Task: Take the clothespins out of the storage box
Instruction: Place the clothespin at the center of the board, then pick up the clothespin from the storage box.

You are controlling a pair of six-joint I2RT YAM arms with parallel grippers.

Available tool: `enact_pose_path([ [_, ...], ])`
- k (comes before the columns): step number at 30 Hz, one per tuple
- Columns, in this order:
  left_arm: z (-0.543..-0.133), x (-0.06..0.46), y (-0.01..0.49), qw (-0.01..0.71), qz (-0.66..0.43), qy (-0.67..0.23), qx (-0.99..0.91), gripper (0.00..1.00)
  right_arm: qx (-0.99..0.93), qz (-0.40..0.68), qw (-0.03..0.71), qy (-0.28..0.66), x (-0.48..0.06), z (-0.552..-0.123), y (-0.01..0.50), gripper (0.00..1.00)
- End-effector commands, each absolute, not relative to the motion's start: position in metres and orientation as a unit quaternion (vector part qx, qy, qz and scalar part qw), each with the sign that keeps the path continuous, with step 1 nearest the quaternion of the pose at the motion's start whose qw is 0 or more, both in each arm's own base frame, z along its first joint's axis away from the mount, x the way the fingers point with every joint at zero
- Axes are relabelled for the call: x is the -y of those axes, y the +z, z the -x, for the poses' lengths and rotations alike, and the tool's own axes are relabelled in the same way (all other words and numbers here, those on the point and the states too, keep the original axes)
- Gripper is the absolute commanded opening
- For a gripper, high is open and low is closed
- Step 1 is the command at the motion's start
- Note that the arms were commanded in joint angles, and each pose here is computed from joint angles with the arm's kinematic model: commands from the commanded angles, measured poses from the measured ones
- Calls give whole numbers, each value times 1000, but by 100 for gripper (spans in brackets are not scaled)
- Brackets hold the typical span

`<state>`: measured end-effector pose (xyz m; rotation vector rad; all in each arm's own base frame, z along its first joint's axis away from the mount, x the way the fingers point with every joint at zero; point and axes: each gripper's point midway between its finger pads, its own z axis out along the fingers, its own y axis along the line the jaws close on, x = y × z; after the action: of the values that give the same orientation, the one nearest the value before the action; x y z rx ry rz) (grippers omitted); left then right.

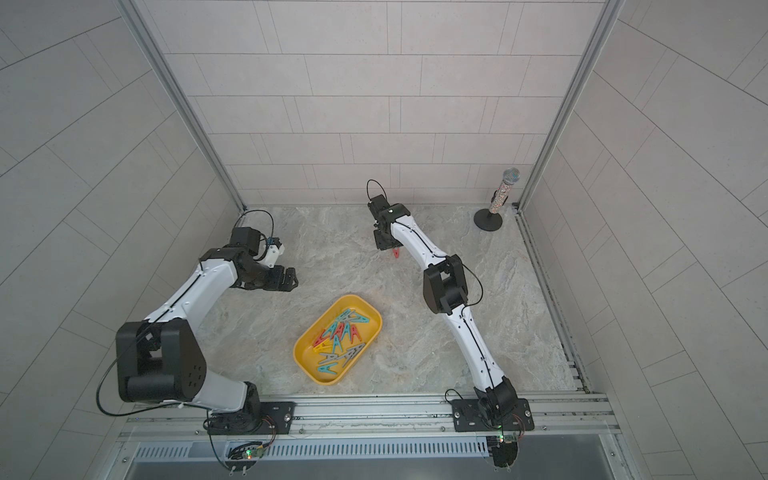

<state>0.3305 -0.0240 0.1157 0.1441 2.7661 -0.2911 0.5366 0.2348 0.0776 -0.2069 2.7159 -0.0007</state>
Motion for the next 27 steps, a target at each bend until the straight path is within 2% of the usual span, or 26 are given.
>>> enact_pose_path([
  [1,-332,26,123,183,-59,-108,-975,100,-966,67,244,45,-239,-530,146,39],
  [5,-331,27,123,182,-62,-112,-975,100,-963,94,235,89,-249,-504,177,39],
  [11,-332,26,122,182,-60,-107,-976,100,-945,192,240,112,-281,-421,205,39],
  [16,-333,20,120,179,-52,-95,-978,100,-926,270,231,126,-306,-339,194,39],
  [20,-334,16,123,187,-47,-89,-977,100,-910,344,210,102,-329,-278,170,38],
  [23,-333,17,123,187,-47,-90,-977,100,-903,374,190,90,-344,-247,147,37],
  [27,-334,16,125,190,-47,-89,-977,100,-913,365,158,90,-351,-230,112,36],
])
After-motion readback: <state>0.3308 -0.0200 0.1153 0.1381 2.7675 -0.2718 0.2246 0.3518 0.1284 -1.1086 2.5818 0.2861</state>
